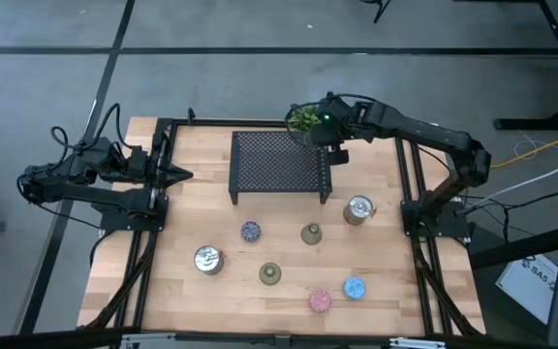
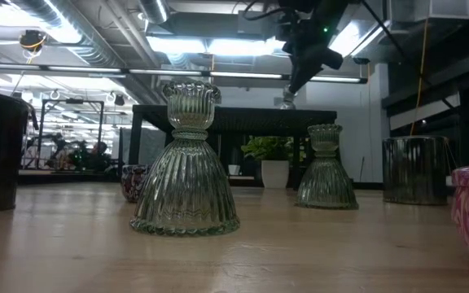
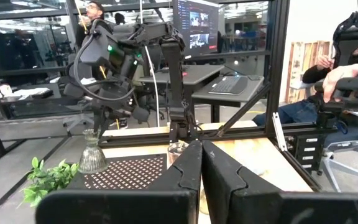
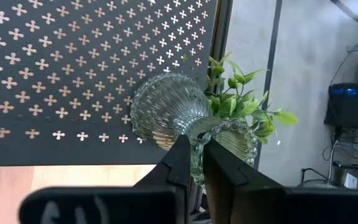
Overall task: Pick & Place candle stick holders
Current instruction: Put the right transparent glass candle holder on the shelf
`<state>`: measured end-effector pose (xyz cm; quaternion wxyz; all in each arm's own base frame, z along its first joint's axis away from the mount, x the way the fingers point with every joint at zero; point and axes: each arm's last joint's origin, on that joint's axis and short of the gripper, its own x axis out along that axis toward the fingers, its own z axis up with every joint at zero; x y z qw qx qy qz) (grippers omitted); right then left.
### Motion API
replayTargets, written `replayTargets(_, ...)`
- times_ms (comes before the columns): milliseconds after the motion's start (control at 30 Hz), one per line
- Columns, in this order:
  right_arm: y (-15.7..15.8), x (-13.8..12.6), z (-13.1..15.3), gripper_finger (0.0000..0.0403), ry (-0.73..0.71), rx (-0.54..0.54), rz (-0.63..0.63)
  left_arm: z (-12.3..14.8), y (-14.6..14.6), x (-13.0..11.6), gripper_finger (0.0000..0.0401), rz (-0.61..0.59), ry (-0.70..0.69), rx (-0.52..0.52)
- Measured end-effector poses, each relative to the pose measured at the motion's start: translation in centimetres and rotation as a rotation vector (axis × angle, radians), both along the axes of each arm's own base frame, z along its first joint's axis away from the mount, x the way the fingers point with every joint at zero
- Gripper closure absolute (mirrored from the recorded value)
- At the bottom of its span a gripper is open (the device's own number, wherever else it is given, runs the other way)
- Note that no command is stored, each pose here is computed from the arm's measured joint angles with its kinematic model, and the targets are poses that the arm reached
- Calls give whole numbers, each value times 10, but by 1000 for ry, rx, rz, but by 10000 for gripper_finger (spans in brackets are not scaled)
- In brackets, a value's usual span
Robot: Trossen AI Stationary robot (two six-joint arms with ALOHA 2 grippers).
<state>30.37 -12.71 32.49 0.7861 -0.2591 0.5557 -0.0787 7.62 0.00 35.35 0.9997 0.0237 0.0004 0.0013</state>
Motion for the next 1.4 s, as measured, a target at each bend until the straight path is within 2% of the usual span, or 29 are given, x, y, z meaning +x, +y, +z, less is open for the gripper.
replayTargets(333,-1,3,-1,344,-39,4,-57,0,0,0,395,0,0,0)
replayTargets(467,-1,3,-1,317,-66,28,-109,0,0,0,394,0,0,0)
replayTargets(667,0,1,-1,265,-53,34,-111,0,0,0,395,0,0,0)
replayTargets(800,3,1,1,244,-58,27,-106,0,0,0,394,0,0,0)
replayTargets(1100,9,-10,24,238,-164,-24,-98,0,0,0,395,0,0,0)
replayTargets(1300,23,-34,52,238,-262,-24,-107,0,0,0,393,0,0,0)
replayTargets(1400,28,-47,56,242,-245,13,-144,0,0,0,395,0,0,0)
